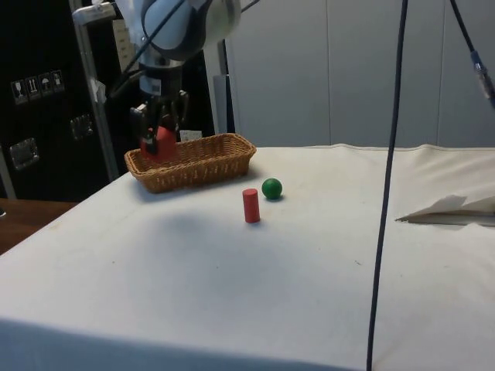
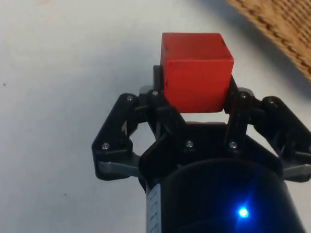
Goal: Pick up the object to the left of the cylinder and place it into the basket.
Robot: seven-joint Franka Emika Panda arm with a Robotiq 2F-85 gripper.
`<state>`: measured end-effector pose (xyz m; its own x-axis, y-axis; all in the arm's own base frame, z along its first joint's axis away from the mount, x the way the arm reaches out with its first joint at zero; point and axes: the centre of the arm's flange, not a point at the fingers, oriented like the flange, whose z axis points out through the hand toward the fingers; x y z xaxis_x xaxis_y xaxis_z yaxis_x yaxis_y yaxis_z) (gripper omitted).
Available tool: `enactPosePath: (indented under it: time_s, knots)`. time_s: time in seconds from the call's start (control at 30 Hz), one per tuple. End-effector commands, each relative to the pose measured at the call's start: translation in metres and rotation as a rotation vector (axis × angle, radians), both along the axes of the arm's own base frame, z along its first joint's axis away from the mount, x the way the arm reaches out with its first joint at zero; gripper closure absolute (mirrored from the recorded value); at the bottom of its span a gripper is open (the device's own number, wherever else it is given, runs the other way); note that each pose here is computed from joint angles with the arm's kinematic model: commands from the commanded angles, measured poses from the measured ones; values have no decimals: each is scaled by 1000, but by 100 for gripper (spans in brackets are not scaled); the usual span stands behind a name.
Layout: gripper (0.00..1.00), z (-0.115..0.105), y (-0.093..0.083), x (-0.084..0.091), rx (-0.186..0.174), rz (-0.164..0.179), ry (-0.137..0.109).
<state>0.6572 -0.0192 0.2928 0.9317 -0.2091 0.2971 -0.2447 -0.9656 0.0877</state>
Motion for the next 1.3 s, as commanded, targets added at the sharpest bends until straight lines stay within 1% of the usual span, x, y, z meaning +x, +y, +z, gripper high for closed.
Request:
enactPosePath:
  time_s: [0.0,0.07,0.1,0.13,0.3,0.33,0.37,0.5,0.57,0.6,0.63,0.8,0.9,0.93,0.97,1.07,1.1,1.2,1.23,1.27]
  knots:
    - [97,1,-4,3,12,1,1]
    - [97,2,-11,7,11,-2,-2]
    - [97,0,-9,5,-1,-5,-5]
    - [97,2,-14,8,9,-4,-4]
    - [97,3,-27,12,3,-14,-6]
    - [97,3,-25,11,-7,-16,-8]
    - [97,4,-33,14,0,-17,-7]
    - [97,3,-43,15,-1,-26,-8]
    - [97,3,-51,15,-1,-33,-11]
    - [97,2,-49,14,-13,-34,-14]
    - [97,2,-53,15,0,-34,-11]
    - [97,0,-65,16,3,-45,-14]
    - [97,-6,-75,17,11,-54,-14]
    - [97,-6,-75,15,0,-58,-17]
    - [97,-9,-77,17,15,-57,-14]
    - [97,-15,-83,19,25,-64,-16]
    - [97,-18,-89,21,26,-66,-18]
    - [97,-22,-97,23,27,-71,-21]
    - [97,-22,-94,21,16,-73,-24]
    - [97,-23,-100,24,25,-71,-23]
